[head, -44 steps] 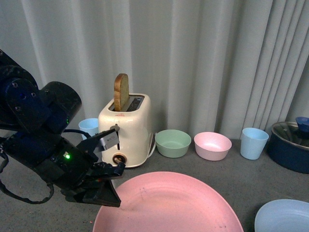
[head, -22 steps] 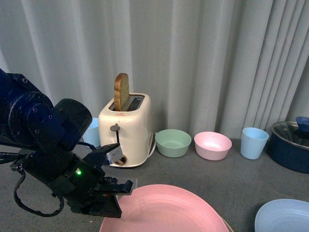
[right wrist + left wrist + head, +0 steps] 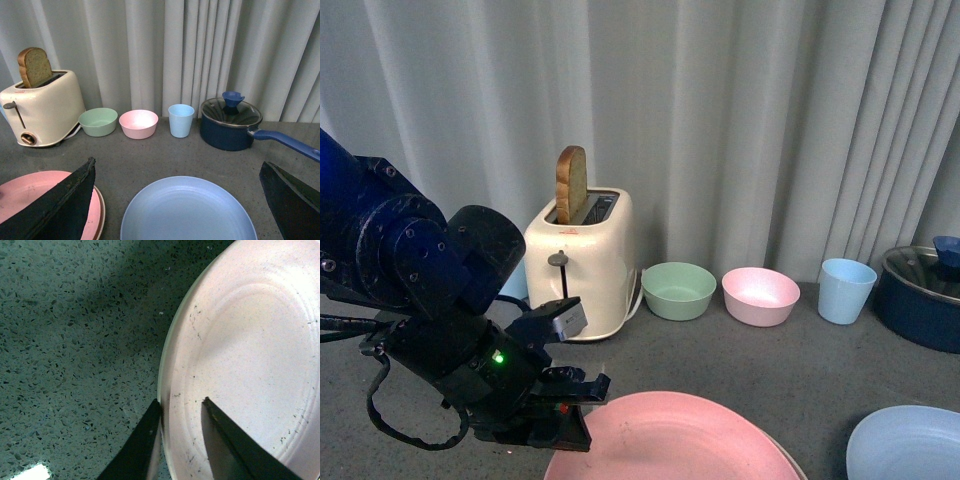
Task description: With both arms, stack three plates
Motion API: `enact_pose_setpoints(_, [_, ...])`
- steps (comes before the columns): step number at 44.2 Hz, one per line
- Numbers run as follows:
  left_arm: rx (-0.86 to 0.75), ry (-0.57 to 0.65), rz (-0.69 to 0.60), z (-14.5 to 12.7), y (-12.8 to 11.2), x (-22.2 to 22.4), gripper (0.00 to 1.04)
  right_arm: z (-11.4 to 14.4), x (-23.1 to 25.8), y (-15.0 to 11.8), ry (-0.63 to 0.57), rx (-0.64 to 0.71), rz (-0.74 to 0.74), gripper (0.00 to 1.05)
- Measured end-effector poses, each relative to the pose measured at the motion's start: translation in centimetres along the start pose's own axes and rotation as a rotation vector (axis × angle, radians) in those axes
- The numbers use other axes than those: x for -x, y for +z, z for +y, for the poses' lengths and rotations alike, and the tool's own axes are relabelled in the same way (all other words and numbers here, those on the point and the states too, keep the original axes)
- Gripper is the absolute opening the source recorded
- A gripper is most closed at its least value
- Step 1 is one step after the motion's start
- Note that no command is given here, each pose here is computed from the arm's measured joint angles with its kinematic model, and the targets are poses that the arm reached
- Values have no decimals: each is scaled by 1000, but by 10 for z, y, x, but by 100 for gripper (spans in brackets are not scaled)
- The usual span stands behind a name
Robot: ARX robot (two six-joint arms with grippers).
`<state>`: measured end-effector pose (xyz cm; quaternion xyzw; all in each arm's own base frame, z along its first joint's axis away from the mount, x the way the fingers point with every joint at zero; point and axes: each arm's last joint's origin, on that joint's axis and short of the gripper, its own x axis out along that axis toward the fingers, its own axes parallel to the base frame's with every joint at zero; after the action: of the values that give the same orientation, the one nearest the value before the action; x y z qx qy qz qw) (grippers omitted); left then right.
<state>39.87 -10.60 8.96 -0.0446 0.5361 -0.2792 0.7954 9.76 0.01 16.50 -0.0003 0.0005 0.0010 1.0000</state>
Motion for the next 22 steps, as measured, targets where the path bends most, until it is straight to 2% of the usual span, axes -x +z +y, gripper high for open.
enact_pose_setpoints(7, [19,-2,-7,6,1,5,62,0,0,0,0,0,0,97])
enact_pose_setpoints(10, [24,0,-20,9,3,10,72,0,0,0,0,0,0,97])
enact_pose_setpoints(16, [23,17,-82,17,11,36,99,0,0,0,0,0,0,97])
enact_pose_setpoints(22, [-2,37,-141,24,15,62,98,0,0,0,0,0,0,97])
